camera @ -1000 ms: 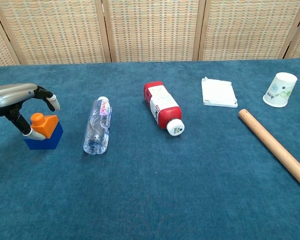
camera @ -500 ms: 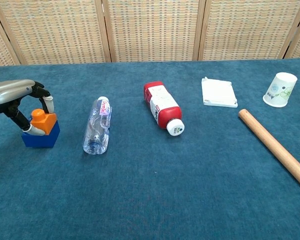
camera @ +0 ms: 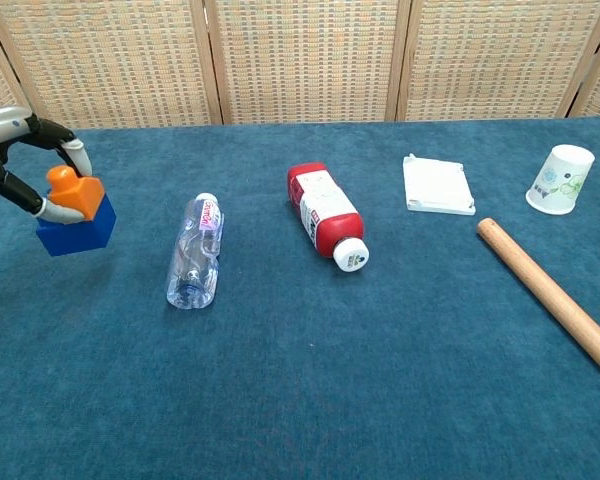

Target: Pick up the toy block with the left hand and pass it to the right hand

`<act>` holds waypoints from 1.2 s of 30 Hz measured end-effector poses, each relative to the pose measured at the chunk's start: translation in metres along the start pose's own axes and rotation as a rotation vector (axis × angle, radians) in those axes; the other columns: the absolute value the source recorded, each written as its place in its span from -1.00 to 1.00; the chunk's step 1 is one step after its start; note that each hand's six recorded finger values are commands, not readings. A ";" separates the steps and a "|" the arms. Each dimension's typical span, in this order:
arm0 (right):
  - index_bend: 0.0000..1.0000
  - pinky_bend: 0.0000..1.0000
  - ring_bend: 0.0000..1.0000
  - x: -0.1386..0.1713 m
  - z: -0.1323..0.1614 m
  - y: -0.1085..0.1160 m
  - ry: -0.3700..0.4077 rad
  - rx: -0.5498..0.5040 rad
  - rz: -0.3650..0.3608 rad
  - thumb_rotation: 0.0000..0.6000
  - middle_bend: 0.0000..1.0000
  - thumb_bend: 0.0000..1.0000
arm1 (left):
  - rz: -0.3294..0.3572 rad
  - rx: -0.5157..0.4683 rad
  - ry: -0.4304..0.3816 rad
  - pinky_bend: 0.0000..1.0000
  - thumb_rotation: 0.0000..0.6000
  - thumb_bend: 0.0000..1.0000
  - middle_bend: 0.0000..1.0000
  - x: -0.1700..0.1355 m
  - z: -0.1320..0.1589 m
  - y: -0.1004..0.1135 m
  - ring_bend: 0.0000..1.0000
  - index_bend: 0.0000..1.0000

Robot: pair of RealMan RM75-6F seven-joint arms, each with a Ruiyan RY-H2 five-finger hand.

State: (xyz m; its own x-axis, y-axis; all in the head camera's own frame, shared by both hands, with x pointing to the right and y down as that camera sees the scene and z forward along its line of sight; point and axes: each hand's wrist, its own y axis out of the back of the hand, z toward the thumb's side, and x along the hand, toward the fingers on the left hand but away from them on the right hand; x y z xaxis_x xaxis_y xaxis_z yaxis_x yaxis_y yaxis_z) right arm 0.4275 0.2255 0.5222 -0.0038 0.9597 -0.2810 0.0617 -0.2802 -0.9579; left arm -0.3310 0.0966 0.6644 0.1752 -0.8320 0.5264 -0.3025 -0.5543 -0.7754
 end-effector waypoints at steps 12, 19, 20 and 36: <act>-1.00 -1.00 -1.00 -0.007 0.011 -0.010 0.037 0.024 0.017 1.00 -1.00 -1.00 | -0.022 -0.778 -0.021 -1.00 1.00 -0.25 0.03 -0.007 0.001 0.027 -0.89 0.12; -1.00 -1.00 -1.00 -0.031 0.029 -0.023 0.126 0.030 0.030 1.00 -1.00 -1.00 | -0.115 -1.295 -0.028 -1.00 1.00 -0.24 0.03 -0.005 0.014 0.029 -0.89 0.12; -1.00 -1.00 -1.00 -0.035 0.032 -0.023 0.142 0.025 0.029 1.00 -1.00 -1.00 | -0.129 -1.347 -0.033 -1.00 1.00 -0.25 0.03 -0.004 0.017 0.029 -0.89 0.12; -1.00 -1.00 -1.00 -0.109 0.113 -0.001 0.409 -0.292 -0.007 1.00 -1.00 -1.00 | -0.432 -1.661 -0.213 -1.00 1.00 -0.16 0.03 0.034 0.140 -0.021 -0.89 0.12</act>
State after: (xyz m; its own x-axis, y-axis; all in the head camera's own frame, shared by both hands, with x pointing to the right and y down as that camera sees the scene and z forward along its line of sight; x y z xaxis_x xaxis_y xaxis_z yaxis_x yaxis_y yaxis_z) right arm 0.3147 0.1190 0.5476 0.3825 0.9077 -0.1728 0.3397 -0.3121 -0.8872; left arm -0.1877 0.0769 0.6495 0.5670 -0.7058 0.4246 -0.7452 -0.2200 0.6295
